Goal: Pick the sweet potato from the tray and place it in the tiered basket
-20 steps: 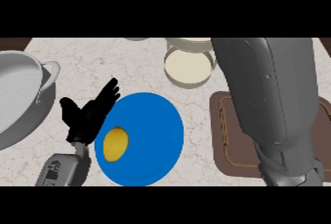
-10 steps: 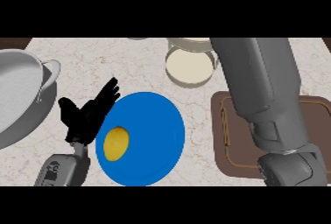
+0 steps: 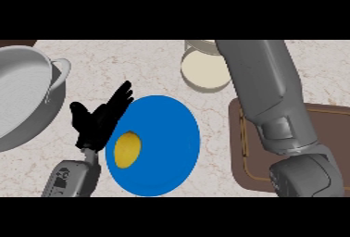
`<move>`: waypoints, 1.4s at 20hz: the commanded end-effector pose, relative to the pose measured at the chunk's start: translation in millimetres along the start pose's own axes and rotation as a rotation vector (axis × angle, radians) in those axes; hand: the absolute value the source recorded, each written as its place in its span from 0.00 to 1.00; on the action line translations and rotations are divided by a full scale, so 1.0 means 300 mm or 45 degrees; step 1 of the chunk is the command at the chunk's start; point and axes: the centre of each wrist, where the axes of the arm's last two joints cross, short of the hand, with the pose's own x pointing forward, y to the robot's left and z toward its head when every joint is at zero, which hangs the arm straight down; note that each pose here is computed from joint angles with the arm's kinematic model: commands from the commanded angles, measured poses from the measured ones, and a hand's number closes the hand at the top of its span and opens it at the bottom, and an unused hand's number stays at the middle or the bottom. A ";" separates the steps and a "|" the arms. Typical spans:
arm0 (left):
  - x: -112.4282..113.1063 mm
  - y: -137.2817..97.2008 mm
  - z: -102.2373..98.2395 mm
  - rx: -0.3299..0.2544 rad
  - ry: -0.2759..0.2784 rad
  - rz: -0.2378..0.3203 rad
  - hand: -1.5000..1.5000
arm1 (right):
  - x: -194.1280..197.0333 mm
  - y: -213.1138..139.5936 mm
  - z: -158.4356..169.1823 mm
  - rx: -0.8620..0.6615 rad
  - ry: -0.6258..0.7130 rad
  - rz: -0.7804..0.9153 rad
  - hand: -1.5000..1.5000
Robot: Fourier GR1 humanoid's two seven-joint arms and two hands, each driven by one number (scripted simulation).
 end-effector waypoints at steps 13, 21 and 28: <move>0.002 0.027 0.027 0.065 0.020 0.001 0.50 | 0.001 -0.014 -0.070 -0.417 0.027 -0.302 0.00; -0.040 0.133 0.042 0.179 0.065 0.050 0.50 | -0.068 -0.032 -0.030 -0.310 0.089 -0.187 0.00; -0.094 0.149 0.105 0.231 0.107 0.055 0.50 | -0.103 -0.100 0.014 -0.084 0.068 -0.102 0.00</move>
